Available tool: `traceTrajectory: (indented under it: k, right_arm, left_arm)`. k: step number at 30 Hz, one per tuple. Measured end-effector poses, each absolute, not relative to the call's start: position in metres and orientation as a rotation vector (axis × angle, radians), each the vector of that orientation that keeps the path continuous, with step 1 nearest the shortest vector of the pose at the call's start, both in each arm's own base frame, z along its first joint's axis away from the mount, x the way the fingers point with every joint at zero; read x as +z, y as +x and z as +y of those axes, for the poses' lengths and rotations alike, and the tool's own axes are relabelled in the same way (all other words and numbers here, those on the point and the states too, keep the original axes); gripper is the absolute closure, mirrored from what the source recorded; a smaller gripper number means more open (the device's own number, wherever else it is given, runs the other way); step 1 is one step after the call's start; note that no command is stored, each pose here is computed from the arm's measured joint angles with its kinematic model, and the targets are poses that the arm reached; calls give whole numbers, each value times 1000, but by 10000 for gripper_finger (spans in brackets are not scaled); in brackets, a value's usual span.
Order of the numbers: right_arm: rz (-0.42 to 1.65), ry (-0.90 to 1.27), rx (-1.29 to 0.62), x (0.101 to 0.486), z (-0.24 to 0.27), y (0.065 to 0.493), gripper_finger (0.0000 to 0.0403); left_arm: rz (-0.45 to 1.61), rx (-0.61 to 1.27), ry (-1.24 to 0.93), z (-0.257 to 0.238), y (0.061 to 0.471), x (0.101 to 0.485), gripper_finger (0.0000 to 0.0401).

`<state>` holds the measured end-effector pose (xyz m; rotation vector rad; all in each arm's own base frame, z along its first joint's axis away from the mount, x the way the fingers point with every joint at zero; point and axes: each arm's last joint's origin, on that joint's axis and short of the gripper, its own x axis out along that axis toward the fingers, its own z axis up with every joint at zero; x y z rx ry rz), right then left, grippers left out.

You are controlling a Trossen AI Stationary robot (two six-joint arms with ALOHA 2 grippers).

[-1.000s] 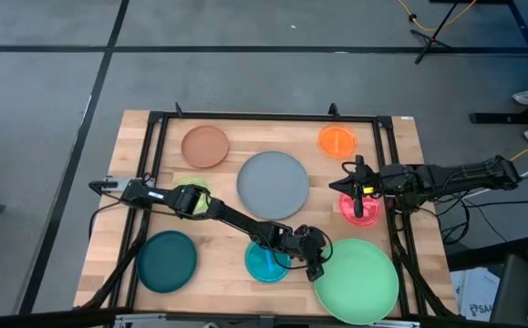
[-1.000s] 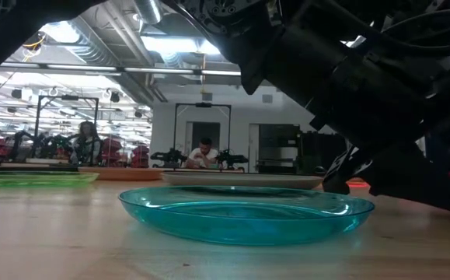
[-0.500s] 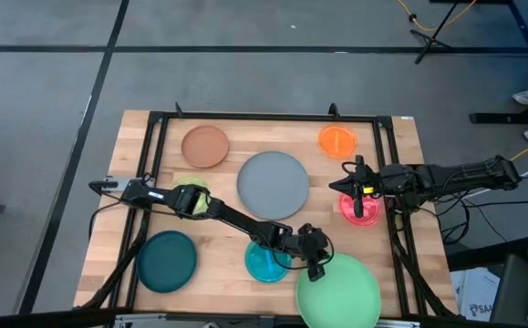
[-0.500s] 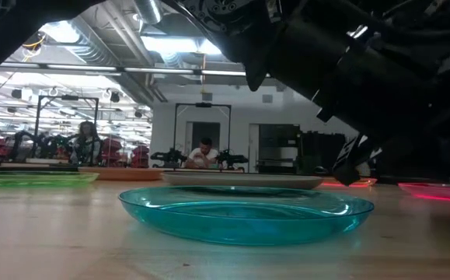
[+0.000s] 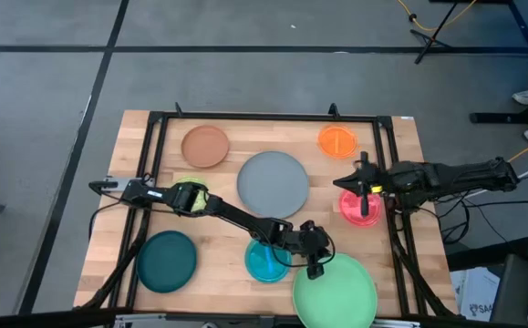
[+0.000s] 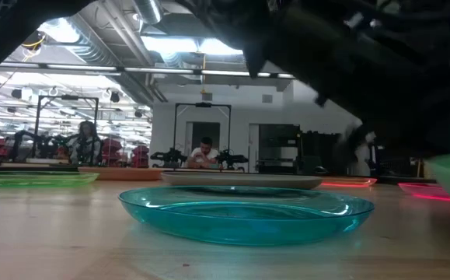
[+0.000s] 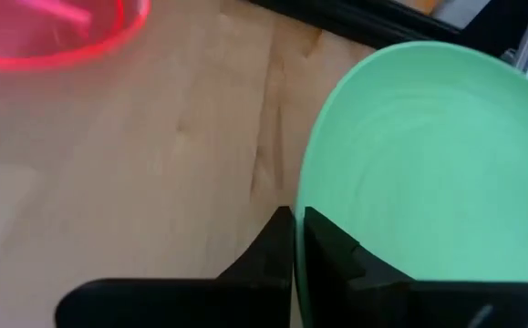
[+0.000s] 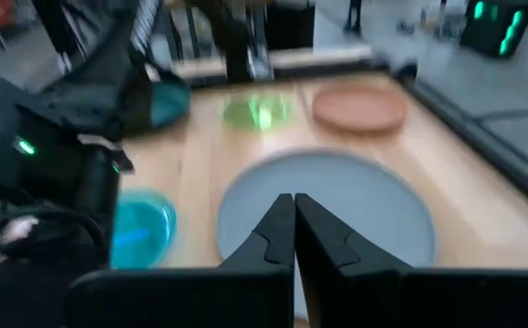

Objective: Stack plastic plates
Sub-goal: Stack the green plate on top of the gray plate

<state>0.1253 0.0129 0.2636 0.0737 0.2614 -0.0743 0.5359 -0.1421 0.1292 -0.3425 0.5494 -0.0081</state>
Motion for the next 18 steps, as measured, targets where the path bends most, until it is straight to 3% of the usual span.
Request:
traceTrajectory:
  k: [10, 18]
  right_arm:
    - [69, 109, -63, 288, 8, 94, 400]
    - [56, 113, -62, 288, 7, 84, 400]
  left_arm:
    - [522, -32, -246, -129, 529, 182, 400]
    - [521, -29, -148, -115, 513, 234, 400]
